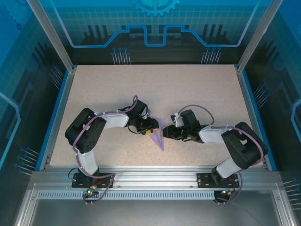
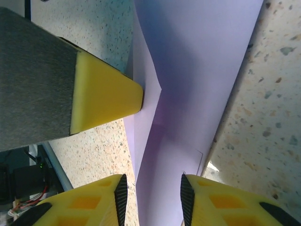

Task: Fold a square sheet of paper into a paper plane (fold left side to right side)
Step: Fourth fold the wing at the center of the table.

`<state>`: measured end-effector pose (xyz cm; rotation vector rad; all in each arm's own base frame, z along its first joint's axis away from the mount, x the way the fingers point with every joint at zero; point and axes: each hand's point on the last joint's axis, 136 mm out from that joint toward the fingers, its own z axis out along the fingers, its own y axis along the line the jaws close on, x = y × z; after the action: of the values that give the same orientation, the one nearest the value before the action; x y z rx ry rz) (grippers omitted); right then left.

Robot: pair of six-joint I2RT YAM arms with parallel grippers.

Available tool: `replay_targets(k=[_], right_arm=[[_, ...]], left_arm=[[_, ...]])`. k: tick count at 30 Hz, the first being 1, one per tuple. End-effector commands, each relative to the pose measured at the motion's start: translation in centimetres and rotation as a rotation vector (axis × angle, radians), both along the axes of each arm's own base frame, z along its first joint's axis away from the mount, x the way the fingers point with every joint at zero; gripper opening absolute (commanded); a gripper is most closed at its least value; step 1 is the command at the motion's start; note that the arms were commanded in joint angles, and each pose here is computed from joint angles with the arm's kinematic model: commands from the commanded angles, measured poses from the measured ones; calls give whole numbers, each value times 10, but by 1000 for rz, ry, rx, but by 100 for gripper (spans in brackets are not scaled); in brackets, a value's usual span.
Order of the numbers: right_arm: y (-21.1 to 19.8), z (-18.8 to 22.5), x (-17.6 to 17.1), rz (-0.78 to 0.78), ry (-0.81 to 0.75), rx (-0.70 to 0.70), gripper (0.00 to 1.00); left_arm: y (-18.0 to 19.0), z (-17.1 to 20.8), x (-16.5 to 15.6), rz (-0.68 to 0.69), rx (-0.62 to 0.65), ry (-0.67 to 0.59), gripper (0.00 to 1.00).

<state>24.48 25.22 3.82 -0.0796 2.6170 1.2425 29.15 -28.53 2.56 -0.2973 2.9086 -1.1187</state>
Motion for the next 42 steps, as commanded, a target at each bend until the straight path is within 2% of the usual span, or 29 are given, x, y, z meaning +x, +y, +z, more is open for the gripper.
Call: replay_targets(k=[1, 10, 17, 19, 29, 42], right_arm=[[15, 15, 11, 21, -25, 77, 36], [22, 6, 14, 34, 2, 65, 28], [15, -4, 13, 30, 14, 5, 9], [11, -9, 10, 30, 29, -26, 6], [-1, -23, 10, 16, 41, -125, 5], [-5, -28, 12, 14, 43, -172, 6]], left_arm=[[4, -16, -8, 2, 52, 44, 48], [4, -17, -8, -2, 51, 47, 48], [4, -15, -8, -3, 50, 45, 48], [3, -15, -8, -5, 50, 46, 48], [4, -13, -8, -8, 51, 42, 49], [3, -13, -9, -11, 50, 44, 50]])
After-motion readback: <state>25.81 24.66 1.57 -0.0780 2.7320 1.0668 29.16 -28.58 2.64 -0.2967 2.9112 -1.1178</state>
